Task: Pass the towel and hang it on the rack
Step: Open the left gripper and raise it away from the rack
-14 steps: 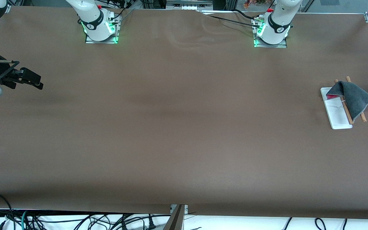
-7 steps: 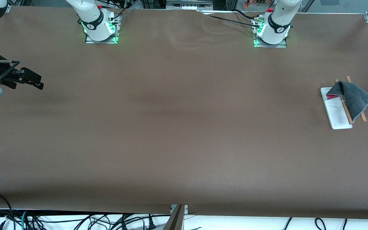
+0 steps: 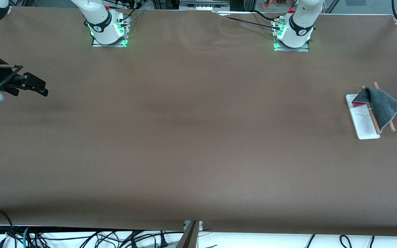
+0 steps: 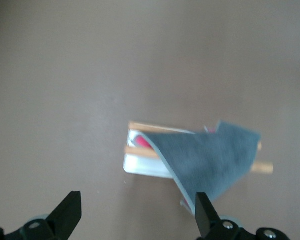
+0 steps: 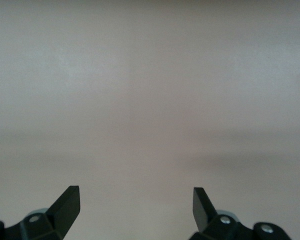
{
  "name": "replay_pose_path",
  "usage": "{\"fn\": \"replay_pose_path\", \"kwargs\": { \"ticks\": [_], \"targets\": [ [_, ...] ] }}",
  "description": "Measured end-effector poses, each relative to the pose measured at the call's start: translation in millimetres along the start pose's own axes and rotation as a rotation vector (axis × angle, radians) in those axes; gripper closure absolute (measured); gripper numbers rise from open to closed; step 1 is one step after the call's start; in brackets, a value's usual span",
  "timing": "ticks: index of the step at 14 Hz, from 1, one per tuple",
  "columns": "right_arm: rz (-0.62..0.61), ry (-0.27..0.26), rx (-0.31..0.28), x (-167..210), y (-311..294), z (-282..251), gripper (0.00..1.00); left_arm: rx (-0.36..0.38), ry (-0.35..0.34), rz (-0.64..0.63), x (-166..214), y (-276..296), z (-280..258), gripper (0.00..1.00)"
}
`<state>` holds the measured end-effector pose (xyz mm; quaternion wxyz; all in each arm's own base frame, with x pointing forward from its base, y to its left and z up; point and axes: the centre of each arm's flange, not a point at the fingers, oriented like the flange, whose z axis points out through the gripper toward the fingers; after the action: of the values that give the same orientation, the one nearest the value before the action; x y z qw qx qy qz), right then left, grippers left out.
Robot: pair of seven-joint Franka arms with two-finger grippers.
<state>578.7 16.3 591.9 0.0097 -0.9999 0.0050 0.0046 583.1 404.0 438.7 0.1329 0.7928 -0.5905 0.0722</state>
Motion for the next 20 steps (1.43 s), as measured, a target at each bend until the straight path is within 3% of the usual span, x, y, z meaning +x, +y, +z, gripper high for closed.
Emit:
{"fn": "replay_pose_path", "kwargs": {
  "ticks": [2, 6, 9, 16, 20],
  "targets": [
    [-0.001, 0.000, 0.000, 0.0, -0.5, 0.0, 0.00, 0.000, -0.039, -0.077, 47.3, 0.6, -15.1, 0.00],
    [-0.002, 0.001, 0.000, 0.1, -1.0, -0.1, 0.00, 0.037, -0.092, -0.261, 89.0, 18.8, -24.7, 0.00],
    [-0.002, 0.001, 0.000, 0.1, -1.2, -0.1, 0.00, 0.057, -0.118, -0.446, 142.5, 47.2, -33.6, 0.00],
    [-0.015, 0.002, 0.000, 0.2, -1.2, -0.1, 0.00, 0.113, -0.153, -0.859, 298.6, 82.2, -13.8, 0.00],
    [-0.017, 0.003, 0.000, 0.7, -1.1, 0.3, 0.00, 0.164, -0.146, -1.133, 362.1, 117.9, -11.5, 0.00]
  ]
}}
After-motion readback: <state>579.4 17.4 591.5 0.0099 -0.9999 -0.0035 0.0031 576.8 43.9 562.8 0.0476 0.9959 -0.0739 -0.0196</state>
